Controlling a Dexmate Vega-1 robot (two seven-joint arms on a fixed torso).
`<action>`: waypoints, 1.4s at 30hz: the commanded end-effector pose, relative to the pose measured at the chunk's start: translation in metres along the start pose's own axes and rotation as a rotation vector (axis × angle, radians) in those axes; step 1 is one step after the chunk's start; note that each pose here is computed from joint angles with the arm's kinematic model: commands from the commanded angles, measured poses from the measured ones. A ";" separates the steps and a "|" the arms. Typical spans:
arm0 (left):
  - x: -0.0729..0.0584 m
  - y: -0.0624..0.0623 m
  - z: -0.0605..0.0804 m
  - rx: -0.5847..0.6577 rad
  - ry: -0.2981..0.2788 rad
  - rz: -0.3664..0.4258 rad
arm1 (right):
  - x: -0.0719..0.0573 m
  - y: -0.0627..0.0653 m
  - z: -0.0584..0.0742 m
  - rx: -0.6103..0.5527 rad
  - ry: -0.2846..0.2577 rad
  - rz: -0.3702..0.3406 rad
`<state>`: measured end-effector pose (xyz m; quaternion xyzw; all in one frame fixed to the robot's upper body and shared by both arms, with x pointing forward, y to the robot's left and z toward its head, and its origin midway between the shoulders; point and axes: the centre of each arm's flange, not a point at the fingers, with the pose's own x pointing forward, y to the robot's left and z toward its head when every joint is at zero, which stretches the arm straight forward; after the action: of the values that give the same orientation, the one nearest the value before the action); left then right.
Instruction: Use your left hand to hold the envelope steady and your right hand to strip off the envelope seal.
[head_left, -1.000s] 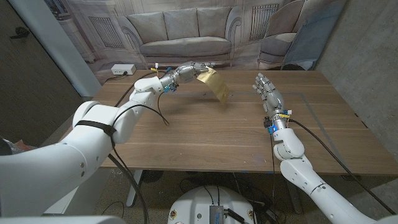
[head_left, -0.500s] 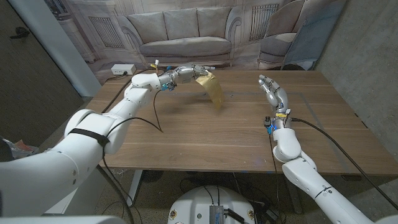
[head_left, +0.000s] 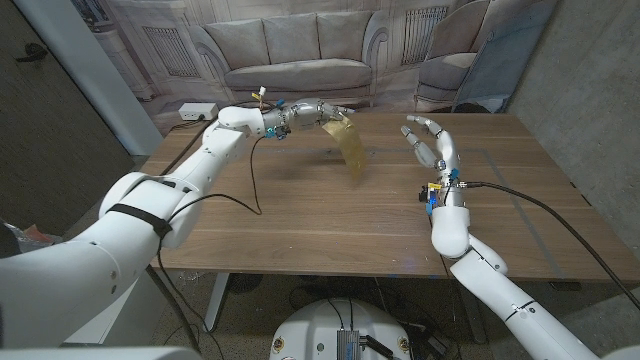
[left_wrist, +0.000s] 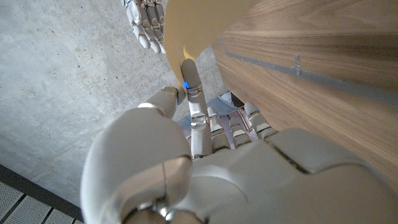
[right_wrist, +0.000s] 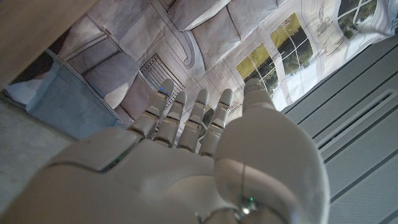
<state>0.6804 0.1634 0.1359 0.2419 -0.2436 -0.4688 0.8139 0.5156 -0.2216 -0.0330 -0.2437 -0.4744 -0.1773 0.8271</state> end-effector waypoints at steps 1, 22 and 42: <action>0.017 -0.003 0.012 0.046 0.022 -0.081 | 0.003 0.005 0.029 -0.275 -0.161 -0.047; 0.038 -0.005 0.028 0.108 0.073 -0.174 | 0.005 0.018 0.041 -0.430 -0.241 -0.063; 0.063 -0.011 0.039 0.099 0.094 -0.168 | 0.006 0.037 0.044 -0.492 -0.275 -0.032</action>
<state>0.6773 0.1097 0.1663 0.3252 -0.2127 -0.5094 0.7678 0.5025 -0.1749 -0.0162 -0.4347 -0.5294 -0.2637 0.6792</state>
